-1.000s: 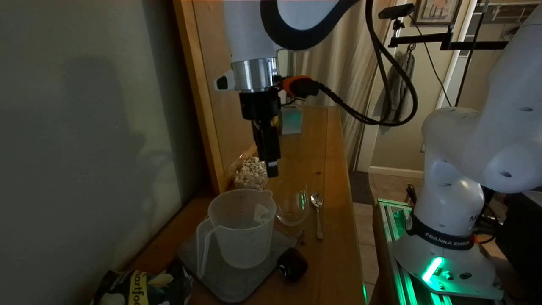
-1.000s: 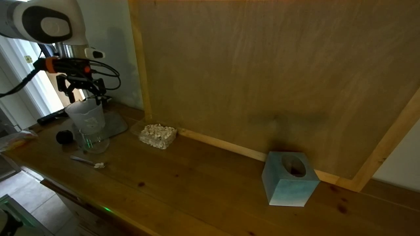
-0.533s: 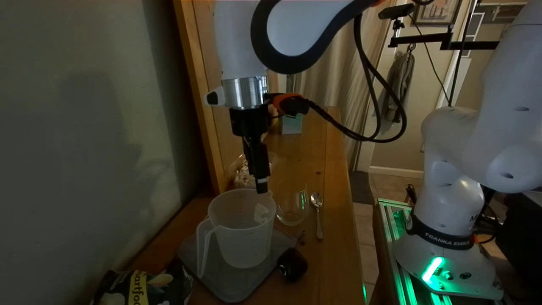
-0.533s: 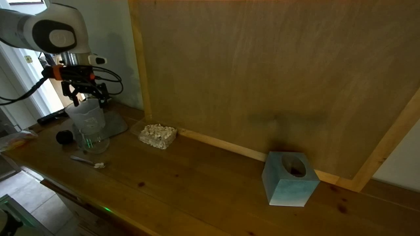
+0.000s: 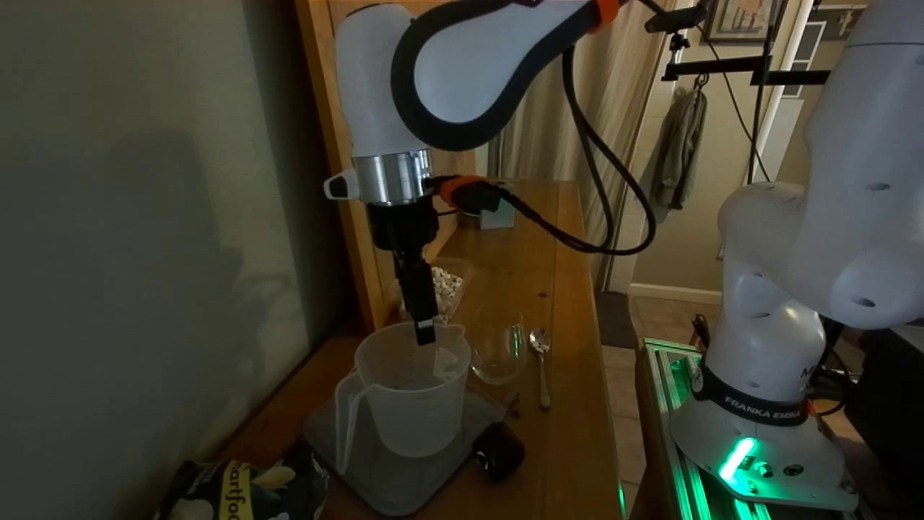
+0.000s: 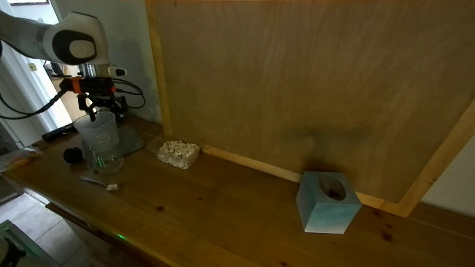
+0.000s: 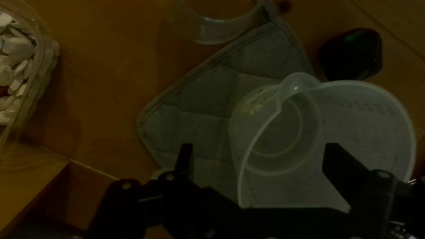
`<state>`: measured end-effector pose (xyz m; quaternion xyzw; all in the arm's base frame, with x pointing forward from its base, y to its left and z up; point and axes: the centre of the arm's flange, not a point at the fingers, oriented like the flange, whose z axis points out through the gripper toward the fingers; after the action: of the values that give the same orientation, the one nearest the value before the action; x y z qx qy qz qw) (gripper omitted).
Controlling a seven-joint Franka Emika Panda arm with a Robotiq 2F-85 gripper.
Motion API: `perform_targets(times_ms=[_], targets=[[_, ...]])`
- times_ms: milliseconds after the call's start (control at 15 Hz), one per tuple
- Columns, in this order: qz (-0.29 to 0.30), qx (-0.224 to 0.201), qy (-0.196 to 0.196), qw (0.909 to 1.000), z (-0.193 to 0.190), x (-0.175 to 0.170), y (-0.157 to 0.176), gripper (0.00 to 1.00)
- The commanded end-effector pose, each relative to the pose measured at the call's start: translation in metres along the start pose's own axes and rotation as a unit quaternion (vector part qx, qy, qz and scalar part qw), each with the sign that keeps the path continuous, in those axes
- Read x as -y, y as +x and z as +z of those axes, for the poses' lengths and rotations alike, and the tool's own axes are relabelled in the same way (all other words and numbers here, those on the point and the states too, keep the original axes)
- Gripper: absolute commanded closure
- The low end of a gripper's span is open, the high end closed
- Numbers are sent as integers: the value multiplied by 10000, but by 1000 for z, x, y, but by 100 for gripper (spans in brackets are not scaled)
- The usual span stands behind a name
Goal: Pour the contents of the clear jug into the glass cup
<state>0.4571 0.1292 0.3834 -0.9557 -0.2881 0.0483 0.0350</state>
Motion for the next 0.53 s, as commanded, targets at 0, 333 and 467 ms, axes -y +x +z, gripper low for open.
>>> perform_targets(times_ms=[0,333,467], targets=[[-121,-31,62,9999,0,-7,25,0],[-95,-3,21,10000,2,-4,22,0],[-108,2,29,9999,3,-5,26,0]])
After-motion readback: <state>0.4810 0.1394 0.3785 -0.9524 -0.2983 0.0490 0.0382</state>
